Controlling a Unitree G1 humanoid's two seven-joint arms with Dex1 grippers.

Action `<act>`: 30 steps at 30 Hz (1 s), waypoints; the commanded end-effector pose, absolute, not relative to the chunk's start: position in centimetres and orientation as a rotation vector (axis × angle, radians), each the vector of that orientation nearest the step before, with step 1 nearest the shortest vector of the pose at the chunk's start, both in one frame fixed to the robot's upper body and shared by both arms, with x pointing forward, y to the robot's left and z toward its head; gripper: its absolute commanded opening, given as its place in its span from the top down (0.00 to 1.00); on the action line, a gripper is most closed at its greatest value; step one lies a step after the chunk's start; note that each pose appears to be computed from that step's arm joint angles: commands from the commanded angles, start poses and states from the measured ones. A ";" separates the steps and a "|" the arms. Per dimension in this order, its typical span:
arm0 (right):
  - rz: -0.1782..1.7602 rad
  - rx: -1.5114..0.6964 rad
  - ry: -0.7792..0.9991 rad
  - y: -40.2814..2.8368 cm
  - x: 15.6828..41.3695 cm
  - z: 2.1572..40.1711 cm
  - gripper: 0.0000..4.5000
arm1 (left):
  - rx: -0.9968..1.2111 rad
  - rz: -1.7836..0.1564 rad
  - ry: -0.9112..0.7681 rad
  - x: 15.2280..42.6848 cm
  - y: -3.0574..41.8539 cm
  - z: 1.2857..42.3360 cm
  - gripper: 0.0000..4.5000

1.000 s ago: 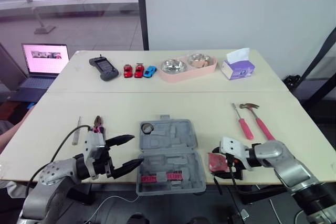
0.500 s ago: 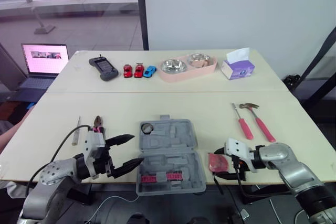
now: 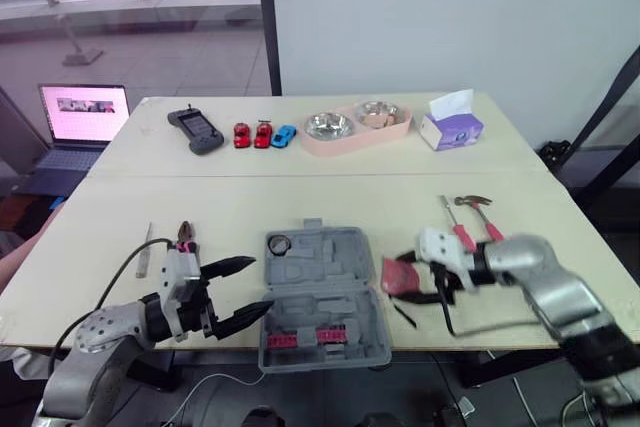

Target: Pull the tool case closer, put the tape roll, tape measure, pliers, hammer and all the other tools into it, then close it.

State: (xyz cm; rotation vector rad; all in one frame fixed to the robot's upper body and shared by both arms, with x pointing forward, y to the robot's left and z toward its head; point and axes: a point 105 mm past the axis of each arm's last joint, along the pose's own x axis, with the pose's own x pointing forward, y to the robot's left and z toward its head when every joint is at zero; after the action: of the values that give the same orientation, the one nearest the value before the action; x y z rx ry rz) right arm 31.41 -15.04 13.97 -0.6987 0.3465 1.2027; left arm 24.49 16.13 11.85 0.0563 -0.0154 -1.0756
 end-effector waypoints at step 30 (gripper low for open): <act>1.240 -1.245 0.470 -6.2 40.3 11.1 0.35 | 0.155 -0.936 -0.059 25.8 18.7 13.6 0.00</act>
State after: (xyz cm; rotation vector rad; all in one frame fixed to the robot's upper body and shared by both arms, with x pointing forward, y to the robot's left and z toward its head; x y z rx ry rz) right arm 39.78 -6.53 10.12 -1.2364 0.5115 1.2609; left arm 26.01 18.57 12.66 0.1411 -0.0237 -0.9452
